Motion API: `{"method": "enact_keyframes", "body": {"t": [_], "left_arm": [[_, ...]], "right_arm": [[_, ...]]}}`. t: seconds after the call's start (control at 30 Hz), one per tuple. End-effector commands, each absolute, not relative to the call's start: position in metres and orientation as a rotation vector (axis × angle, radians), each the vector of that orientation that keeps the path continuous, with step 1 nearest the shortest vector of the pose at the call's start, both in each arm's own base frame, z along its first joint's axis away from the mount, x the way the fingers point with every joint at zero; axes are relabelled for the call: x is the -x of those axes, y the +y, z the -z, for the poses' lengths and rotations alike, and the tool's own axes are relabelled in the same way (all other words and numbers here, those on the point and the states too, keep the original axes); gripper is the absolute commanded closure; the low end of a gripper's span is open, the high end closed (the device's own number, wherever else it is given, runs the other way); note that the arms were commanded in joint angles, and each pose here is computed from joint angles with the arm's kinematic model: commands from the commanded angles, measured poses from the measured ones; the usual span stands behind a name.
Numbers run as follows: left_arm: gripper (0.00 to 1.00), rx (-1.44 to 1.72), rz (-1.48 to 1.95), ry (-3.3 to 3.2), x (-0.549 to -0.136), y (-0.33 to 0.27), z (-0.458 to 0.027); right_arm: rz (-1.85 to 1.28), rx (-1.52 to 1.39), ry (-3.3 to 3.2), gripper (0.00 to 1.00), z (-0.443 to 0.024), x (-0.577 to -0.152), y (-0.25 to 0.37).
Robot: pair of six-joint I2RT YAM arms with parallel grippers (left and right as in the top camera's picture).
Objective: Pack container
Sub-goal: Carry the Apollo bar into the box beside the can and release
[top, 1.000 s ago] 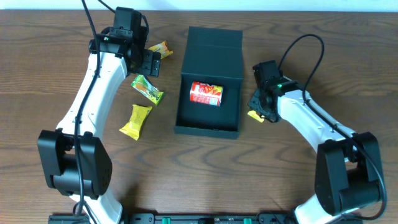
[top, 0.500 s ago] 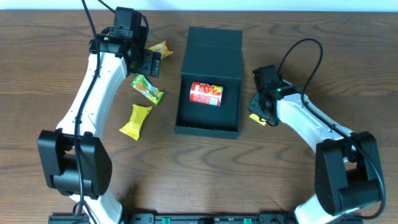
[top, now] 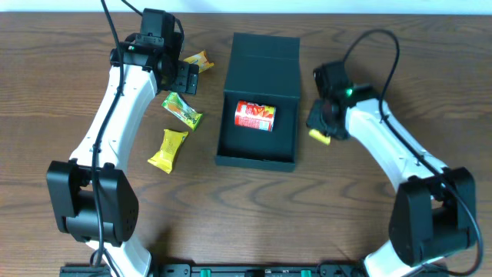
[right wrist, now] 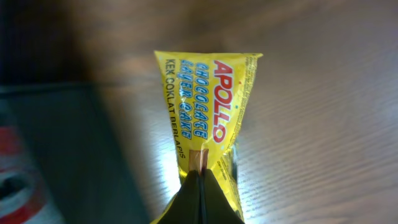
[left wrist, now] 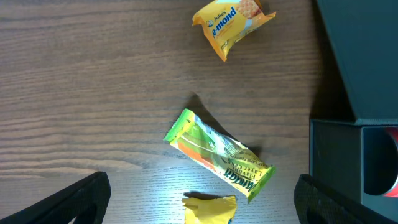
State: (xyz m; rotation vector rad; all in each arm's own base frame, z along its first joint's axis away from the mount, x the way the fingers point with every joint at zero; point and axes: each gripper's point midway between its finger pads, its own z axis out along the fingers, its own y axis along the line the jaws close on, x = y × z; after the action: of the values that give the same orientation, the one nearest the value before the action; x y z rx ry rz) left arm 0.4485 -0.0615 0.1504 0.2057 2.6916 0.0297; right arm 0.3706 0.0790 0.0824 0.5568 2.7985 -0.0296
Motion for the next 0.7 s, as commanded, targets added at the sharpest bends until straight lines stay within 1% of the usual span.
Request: {"method": "enact_keyframes", "body": {"t": [0.0,0.13,0.23,0.3,0.47,0.67], "left_arm": [[0.05,-0.185,-0.034,2.671,-0.453,-0.06,-0.158],[0.05,-0.185,-0.034,2.671,-0.453,-0.06,-0.158],[0.05,-0.185,-0.034,2.671,-0.453,-0.06,-0.158],[0.05,-0.185,-0.033,2.671,-0.453,-0.06,-0.158],[0.04,-0.185,-0.033,2.671,-0.453,-0.06,-0.158],[0.05,-0.185,-0.033,2.672,-0.453,-0.06,-0.158]], "right_arm": [[0.015,-0.303,2.78,0.99,-0.122,-0.386,0.098],[-0.02,-0.161,2.811,0.99,-0.151,-0.377,0.122],[-0.134,-0.069,2.846,0.99,-0.162,-0.365,0.151],[-0.208,-0.008,2.863,0.99,-0.162,-0.357,0.172],[-0.216,0.105,2.871,0.99,-0.16,-0.342,0.197],[-0.106,0.125,2.891,0.99,-0.144,-0.334,0.19]]}}
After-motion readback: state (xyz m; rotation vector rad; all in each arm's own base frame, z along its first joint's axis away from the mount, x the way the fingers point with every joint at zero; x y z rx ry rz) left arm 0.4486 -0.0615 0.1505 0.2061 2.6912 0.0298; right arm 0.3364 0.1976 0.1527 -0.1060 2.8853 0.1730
